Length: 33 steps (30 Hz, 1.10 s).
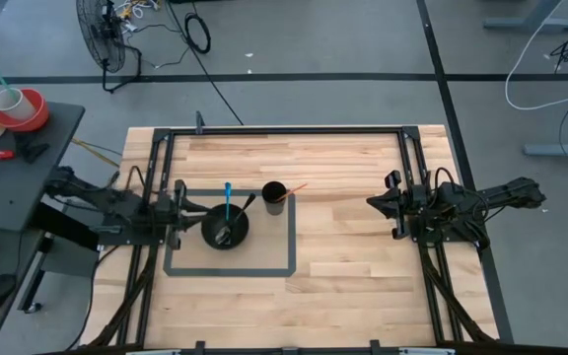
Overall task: Pick & Place Utensil
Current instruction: Return to Home Position
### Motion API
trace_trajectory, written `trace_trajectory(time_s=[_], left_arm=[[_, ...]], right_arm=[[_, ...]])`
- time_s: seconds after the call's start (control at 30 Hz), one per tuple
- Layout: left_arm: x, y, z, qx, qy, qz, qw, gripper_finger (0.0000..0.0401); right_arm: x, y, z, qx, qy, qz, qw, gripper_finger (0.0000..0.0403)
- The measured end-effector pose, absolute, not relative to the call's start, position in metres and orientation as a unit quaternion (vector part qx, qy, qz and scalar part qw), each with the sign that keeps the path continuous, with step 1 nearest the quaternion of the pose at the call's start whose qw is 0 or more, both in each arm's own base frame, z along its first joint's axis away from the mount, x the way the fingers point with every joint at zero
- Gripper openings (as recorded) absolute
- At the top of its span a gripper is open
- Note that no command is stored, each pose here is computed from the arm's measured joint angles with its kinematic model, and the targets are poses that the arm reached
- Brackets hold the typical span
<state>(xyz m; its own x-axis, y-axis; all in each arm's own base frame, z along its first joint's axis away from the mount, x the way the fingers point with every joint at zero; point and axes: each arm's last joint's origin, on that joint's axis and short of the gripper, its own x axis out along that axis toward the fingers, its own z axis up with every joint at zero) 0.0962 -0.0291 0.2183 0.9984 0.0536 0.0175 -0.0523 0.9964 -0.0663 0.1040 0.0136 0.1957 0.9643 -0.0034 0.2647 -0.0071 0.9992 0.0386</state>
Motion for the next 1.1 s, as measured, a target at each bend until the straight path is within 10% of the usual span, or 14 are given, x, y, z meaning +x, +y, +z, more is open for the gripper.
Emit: trace_trajectory(time_s=[0.57,1.1], left_arm=[[0.096,-0.013,0.189,0.008,-0.120,-0.057,0.991,0.0090],[0.100,-0.002,0.166,-0.022,0.002,-0.018,1.000,0.0090]], right_arm=[[0.104,0.014,0.196,0.019,-0.133,0.001,0.991,0.0017],[0.104,0.014,0.196,0.019,-0.133,0.001,0.991,0.0017]])
